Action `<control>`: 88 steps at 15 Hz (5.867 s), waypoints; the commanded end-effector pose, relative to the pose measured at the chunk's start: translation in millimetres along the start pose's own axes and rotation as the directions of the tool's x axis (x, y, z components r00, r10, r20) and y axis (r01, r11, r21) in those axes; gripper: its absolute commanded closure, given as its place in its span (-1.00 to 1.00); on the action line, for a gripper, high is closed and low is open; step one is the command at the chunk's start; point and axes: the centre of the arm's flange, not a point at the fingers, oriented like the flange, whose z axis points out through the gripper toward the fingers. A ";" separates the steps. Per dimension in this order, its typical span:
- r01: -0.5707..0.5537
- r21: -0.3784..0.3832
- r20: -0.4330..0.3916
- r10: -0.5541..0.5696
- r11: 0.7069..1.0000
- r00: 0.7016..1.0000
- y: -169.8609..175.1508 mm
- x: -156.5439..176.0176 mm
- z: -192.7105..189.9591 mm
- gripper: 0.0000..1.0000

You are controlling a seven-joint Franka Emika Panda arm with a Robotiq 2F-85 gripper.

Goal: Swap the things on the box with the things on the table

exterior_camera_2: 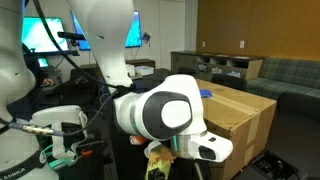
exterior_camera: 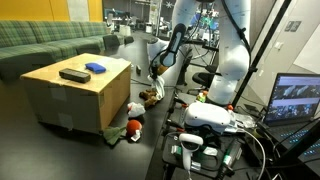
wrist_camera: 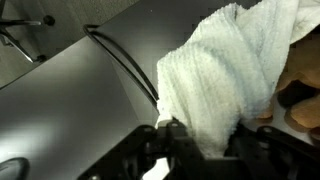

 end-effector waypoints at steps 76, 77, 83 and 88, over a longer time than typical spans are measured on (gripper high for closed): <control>0.439 0.185 -0.463 -0.316 0.879 0.828 -101.3 115.5 -287.4 0.95; 0.436 0.172 -0.469 -0.316 0.883 0.825 -107.8 125.9 -282.3 0.95; 0.427 0.146 -0.465 -0.319 0.892 0.826 -133.1 179.3 -245.1 0.95; 0.458 0.126 -0.453 -0.360 0.880 0.816 -156.1 188.7 -237.4 0.29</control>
